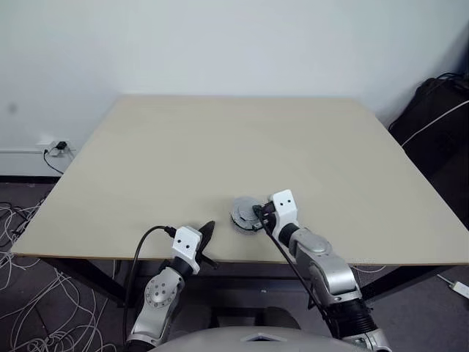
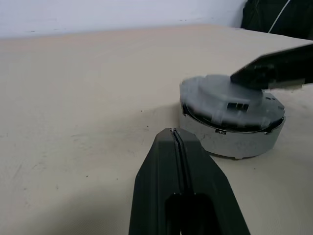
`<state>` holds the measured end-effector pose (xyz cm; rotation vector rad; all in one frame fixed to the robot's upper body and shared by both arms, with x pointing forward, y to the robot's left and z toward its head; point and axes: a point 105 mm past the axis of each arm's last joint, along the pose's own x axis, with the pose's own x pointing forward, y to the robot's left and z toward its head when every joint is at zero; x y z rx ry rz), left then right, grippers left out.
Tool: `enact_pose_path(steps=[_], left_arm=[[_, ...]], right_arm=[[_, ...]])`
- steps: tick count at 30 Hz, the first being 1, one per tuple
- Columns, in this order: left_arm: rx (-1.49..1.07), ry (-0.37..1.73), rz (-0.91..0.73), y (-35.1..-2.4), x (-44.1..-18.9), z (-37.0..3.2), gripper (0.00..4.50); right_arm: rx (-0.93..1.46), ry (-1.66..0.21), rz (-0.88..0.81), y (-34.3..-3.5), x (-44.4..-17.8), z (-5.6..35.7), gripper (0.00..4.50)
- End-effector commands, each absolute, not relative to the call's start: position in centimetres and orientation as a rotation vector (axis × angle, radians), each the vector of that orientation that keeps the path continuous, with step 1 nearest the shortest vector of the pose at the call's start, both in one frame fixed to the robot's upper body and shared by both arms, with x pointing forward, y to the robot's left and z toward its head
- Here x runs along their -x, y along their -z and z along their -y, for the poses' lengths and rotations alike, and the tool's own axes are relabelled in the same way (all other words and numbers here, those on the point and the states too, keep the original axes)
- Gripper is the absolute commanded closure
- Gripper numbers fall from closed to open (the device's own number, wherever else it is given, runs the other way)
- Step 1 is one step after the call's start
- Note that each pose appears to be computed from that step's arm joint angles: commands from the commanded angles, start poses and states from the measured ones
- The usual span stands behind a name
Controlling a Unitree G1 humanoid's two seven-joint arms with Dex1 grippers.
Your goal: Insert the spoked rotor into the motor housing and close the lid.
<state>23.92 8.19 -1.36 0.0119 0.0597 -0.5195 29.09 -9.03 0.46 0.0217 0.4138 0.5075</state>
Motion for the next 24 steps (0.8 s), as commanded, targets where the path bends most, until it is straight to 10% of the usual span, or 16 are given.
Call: enact_pose_path(steps=[1,15,24], left_arm=[[-0.007,0.513,-0.004,0.2,-24.3,-8.1,4.5],[-0.021,0.505,-0.012,0.3,-23.9,-8.8,4.5],[-0.02,0.486,-0.015,0.4,-23.6,-9.0,4.5]], right_arm=[[-0.011,-0.533,-0.403,-0.5,-29.4,8.2,4.47],[0.0,-0.571,-0.313,-2.7,-28.8,8.9,4.47],[0.035,-0.625,-0.267,-3.7,-29.6,10.2,1.61]])
